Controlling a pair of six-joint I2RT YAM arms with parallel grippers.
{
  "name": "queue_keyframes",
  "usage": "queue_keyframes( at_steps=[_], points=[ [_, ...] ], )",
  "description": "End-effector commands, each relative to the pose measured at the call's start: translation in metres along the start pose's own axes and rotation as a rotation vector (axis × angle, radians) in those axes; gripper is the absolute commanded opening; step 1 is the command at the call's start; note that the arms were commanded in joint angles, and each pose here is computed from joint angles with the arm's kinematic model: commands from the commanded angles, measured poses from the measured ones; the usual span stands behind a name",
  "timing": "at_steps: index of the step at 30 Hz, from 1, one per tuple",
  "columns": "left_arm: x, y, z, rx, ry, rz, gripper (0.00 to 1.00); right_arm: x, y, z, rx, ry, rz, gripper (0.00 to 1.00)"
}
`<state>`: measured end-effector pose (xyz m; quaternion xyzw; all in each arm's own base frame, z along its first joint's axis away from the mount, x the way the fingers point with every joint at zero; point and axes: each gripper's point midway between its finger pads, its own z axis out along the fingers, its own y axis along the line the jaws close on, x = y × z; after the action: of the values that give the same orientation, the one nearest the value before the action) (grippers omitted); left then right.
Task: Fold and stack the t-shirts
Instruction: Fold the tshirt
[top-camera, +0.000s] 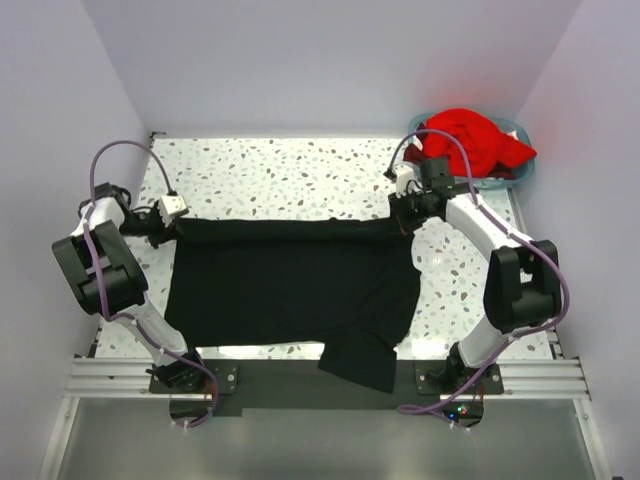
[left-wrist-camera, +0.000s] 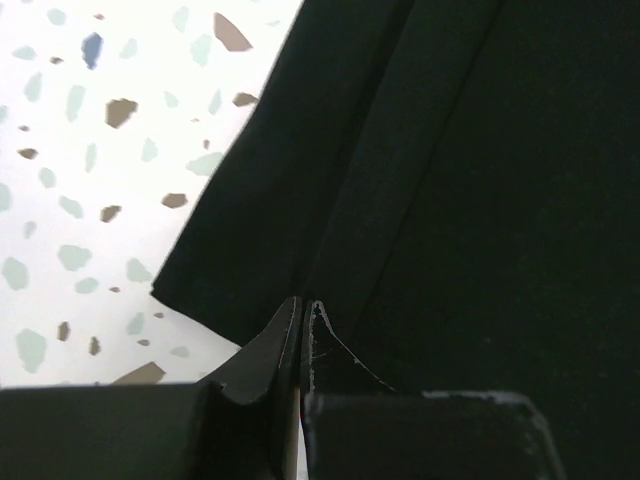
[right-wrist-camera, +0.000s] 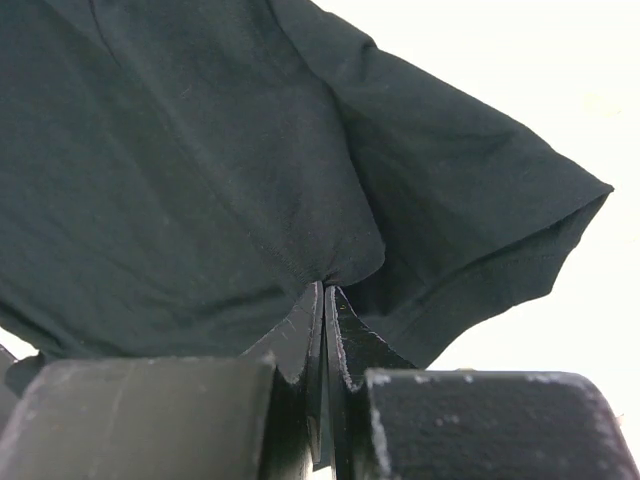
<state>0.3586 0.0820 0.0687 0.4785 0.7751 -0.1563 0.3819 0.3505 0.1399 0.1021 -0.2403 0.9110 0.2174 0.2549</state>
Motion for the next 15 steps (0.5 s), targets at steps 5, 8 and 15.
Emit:
queue_keyframes(
  at_steps=[5,8,15],
  points=[
    [0.012,-0.005,-0.002,-0.009,0.043,0.058,0.0,0.005,-0.016,0.01,0.046,0.037,-0.041,0.0],
    [0.016,-0.006,-0.001,-0.009,0.054,0.053,0.0,0.009,-0.019,0.013,0.05,0.063,-0.044,0.0],
    [0.005,-0.007,-0.01,-0.005,0.051,0.052,0.0,-0.005,-0.016,0.0,0.059,0.033,-0.064,0.0]
  ],
)
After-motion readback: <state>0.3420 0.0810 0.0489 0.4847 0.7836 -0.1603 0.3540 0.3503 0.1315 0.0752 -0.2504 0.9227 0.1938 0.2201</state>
